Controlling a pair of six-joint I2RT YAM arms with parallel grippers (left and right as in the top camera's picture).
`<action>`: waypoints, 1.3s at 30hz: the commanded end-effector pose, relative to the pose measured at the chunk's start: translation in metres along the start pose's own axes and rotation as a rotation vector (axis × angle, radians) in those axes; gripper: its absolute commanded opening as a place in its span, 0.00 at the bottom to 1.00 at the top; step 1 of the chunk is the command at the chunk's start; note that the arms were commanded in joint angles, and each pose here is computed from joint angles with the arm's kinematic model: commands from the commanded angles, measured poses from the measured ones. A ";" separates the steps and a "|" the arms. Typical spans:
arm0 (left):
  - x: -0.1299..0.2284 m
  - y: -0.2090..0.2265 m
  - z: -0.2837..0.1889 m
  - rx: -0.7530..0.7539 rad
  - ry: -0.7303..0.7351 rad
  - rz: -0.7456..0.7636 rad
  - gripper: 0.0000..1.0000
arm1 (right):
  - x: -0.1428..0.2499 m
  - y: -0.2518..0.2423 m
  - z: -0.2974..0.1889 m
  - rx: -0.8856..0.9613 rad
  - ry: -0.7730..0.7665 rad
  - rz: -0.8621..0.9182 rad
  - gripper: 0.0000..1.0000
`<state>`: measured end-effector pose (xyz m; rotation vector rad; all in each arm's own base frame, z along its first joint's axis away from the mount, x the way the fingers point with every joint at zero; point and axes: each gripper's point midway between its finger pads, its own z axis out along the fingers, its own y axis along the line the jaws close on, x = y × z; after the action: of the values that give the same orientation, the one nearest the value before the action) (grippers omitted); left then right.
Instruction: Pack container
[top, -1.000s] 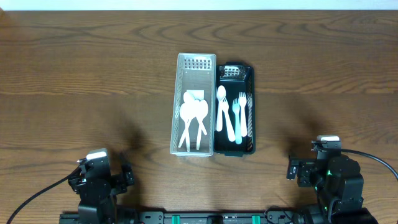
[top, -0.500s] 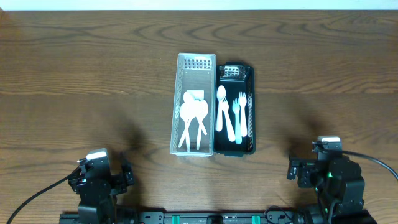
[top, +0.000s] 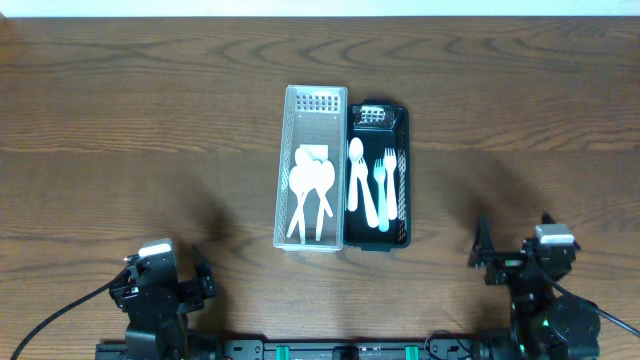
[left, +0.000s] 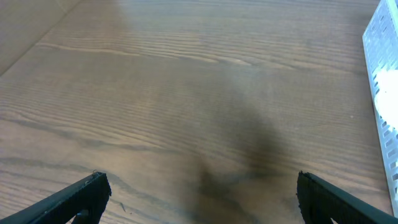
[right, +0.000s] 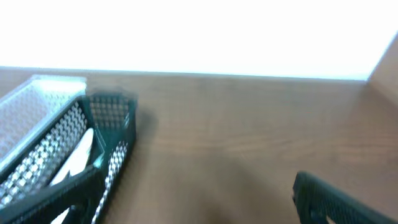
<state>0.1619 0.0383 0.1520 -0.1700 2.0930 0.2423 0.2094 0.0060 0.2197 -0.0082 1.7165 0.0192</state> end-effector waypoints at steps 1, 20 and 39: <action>0.000 0.002 -0.001 -0.013 -0.005 0.014 0.98 | 0.004 0.001 0.017 0.002 -0.079 -0.123 0.99; 0.000 0.002 -0.001 -0.012 -0.005 0.014 0.98 | 0.058 0.000 0.046 0.011 -0.067 -0.203 0.99; 0.000 0.002 -0.001 -0.013 -0.005 0.014 0.98 | 0.058 0.000 0.046 0.011 -0.067 -0.203 0.99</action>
<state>0.1619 0.0383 0.1519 -0.1689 2.0933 0.2426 0.2466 0.0101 0.1571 -0.1709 1.6385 -0.1186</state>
